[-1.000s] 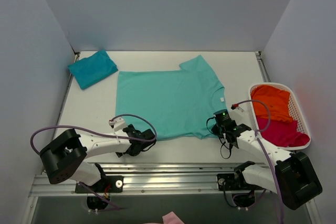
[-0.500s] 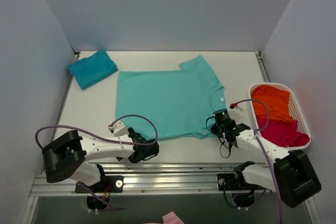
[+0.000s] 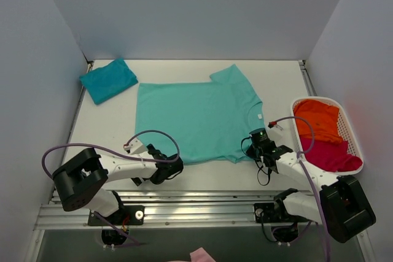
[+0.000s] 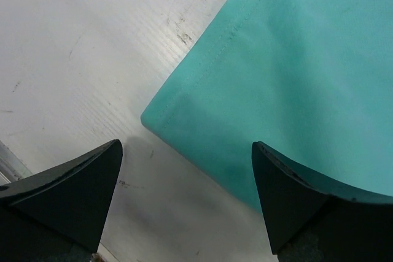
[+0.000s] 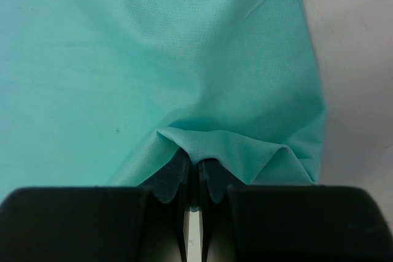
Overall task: Fold and stack the t-shirts
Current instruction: Flatten the tshirt out, then fold the tshirt
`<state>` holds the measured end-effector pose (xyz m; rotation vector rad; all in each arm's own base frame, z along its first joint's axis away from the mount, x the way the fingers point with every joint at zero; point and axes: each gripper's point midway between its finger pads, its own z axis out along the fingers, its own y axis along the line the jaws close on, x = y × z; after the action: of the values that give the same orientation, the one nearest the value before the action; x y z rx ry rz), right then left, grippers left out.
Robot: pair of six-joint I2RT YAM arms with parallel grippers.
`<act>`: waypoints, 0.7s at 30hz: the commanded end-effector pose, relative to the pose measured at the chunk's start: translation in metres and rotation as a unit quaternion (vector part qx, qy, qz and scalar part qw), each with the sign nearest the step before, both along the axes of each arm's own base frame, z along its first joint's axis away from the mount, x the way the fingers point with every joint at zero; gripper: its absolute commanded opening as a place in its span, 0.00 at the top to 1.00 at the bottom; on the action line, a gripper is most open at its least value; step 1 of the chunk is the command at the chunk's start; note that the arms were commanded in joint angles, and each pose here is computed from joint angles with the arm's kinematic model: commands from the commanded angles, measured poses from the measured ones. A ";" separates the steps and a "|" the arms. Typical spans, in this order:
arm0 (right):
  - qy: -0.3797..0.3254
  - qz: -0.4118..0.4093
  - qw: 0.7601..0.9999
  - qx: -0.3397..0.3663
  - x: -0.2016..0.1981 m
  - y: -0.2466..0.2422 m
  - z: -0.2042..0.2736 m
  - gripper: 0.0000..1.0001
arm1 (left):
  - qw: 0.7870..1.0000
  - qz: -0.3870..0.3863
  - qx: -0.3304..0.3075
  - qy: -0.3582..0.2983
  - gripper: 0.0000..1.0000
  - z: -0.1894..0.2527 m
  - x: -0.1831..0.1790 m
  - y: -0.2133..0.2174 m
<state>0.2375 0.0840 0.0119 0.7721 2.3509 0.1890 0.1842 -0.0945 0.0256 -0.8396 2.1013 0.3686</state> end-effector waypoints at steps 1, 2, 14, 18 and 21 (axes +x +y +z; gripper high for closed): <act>0.001 0.002 1.000 -0.004 -0.002 -0.003 -0.001 1.00 | 0.999 -0.012 -0.034 -0.022 0.07 0.003 0.011 -0.005; 0.001 0.002 1.000 -0.004 -0.002 -0.003 -0.001 1.00 | 0.999 -0.011 -0.034 -0.023 0.09 0.003 0.012 -0.004; 0.002 -0.001 1.000 -0.007 -0.001 -0.004 -0.001 1.00 | 1.000 -0.011 -0.018 -0.009 0.85 0.002 0.016 -0.002; 0.001 -0.005 1.000 -0.008 -0.001 -0.005 -0.001 1.00 | 1.000 -0.009 -0.016 -0.012 0.98 0.003 0.018 -0.002; 0.000 -0.006 1.000 -0.008 -0.001 -0.005 -0.001 1.00 | 1.000 -0.014 -0.020 -0.015 0.98 0.003 0.017 -0.001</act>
<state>0.2370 0.0844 0.0115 0.7715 2.3534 0.1915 0.1940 -0.0903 0.0212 -0.8253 2.1216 0.3430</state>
